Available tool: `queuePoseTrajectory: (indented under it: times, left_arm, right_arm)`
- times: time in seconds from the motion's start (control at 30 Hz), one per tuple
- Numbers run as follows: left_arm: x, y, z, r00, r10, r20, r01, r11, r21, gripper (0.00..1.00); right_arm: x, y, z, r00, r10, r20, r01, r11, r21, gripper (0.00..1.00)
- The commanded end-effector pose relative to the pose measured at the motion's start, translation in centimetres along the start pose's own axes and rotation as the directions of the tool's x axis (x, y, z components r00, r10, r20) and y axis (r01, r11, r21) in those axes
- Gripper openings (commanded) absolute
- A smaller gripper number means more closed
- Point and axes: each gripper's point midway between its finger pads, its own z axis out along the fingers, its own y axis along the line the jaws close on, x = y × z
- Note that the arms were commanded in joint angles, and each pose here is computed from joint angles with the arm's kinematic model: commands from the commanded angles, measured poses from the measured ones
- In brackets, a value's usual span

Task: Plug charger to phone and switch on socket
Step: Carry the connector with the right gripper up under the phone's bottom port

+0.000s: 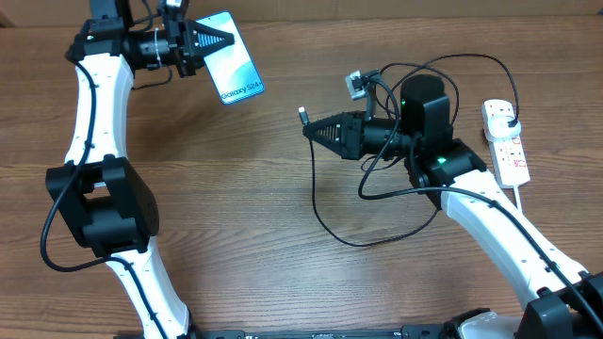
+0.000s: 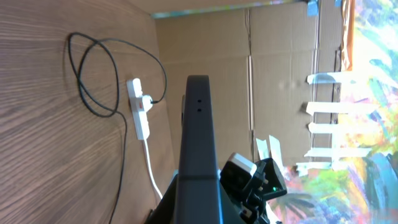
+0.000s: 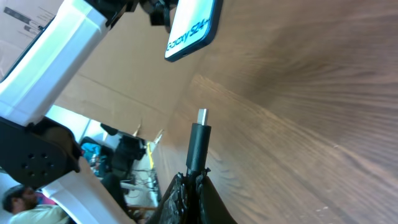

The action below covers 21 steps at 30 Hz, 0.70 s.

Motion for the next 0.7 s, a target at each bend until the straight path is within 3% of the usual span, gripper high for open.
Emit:
queuePoseTrajectory:
  times: [0.0,0.67]
  left_arm:
    - [0.9,-1.1,1.2,0.998,0.026,-0.052,-0.023,0.998,0.055,0.04]
    - [2.2,-2.3,4.8,0.990,0.017,-0.142,-0.005,0.996,0.084,0.04]
  right_arm:
    - [-0.2,0.8,0.7,0.998,0.067,0.017,-0.066,0.998,-0.014,0.04]
    - [-0.1,1.7,2.0,0.993,0.112,0.040,-0.111,0.994,-0.009,0.04]
